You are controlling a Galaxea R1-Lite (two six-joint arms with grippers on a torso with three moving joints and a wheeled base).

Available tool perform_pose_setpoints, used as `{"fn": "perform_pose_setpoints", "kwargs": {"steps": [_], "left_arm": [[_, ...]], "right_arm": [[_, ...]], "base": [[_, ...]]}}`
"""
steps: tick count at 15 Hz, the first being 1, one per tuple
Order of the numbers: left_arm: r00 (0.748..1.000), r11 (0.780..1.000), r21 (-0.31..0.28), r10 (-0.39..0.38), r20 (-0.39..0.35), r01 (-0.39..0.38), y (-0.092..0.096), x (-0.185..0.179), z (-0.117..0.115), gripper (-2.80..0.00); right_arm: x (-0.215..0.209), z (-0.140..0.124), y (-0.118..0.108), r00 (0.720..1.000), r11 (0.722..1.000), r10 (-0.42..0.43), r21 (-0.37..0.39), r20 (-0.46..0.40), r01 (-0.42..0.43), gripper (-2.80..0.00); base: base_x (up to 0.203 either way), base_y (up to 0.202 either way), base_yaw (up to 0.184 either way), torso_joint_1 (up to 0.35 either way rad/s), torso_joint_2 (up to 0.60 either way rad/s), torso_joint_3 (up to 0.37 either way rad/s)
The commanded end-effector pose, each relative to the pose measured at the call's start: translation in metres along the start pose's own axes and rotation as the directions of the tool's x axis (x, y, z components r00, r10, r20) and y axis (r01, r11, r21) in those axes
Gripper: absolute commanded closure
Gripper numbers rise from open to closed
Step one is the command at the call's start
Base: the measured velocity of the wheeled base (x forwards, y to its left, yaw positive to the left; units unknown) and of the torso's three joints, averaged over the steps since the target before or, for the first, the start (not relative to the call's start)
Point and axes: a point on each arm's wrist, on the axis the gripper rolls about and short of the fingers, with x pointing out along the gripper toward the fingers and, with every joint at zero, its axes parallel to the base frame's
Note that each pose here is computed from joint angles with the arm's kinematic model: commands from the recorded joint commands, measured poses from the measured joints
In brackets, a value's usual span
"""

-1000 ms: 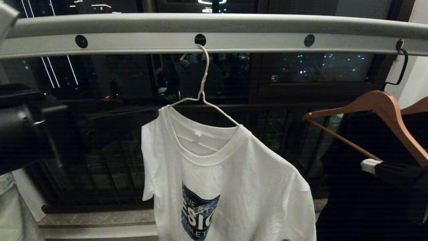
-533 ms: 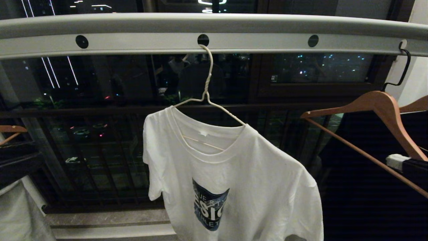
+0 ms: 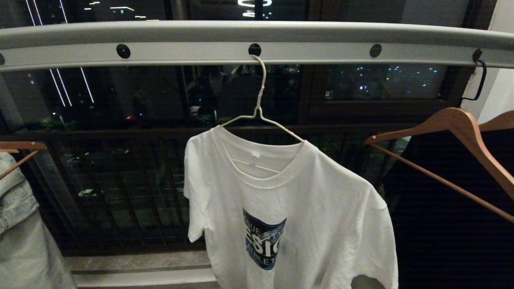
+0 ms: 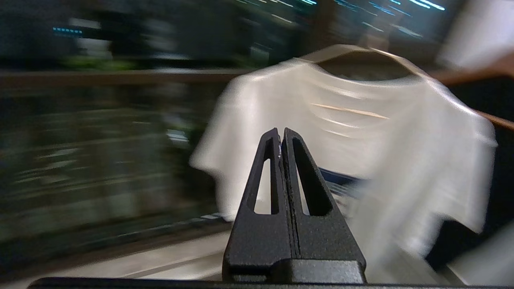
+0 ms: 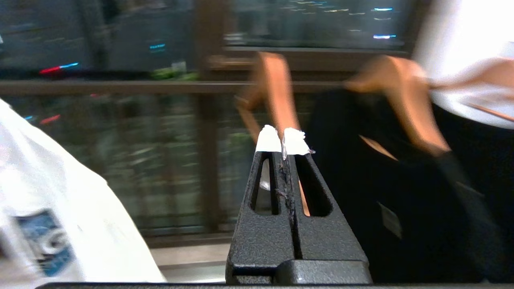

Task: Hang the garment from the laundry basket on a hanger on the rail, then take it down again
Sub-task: Take the clothes off the clothes rack

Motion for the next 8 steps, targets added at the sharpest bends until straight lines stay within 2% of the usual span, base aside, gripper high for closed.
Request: {"fn": "perform_pose_setpoints", "kwargs": {"steps": [1,4,6,8], "left_arm": [[0.996,0.997,0.007,0.075,0.037,-0.075,-0.001,-0.023,-0.016,0.00],[0.992,0.994,0.011,0.107,-0.067,-0.106,0.005,-0.025,-0.058,0.00],[0.975,0.985,0.021,0.174,-0.139,-0.173,0.010,-0.019,-0.081,0.00],[0.980,0.984,0.026,0.179,-0.092,-0.177,0.010,-0.018,-0.078,0.00]], "right_arm": [[-0.052,-0.007,-0.007,0.995,0.996,-0.088,0.001,0.043,0.088,0.00],[-0.076,-0.028,-0.008,0.994,0.994,-0.113,-0.017,0.000,0.113,0.00],[-0.077,-0.051,-0.006,0.993,0.994,-0.108,-0.034,-0.051,0.106,0.00],[-0.075,-0.076,-0.003,0.993,0.997,-0.068,-0.054,-0.094,0.063,0.00]], "base": [[0.000,0.000,0.000,0.000,0.00,0.000],[0.000,0.000,0.000,0.000,0.00,0.000],[0.000,0.000,0.000,0.000,0.00,0.000],[0.000,0.000,0.000,0.000,0.00,0.000]]}}
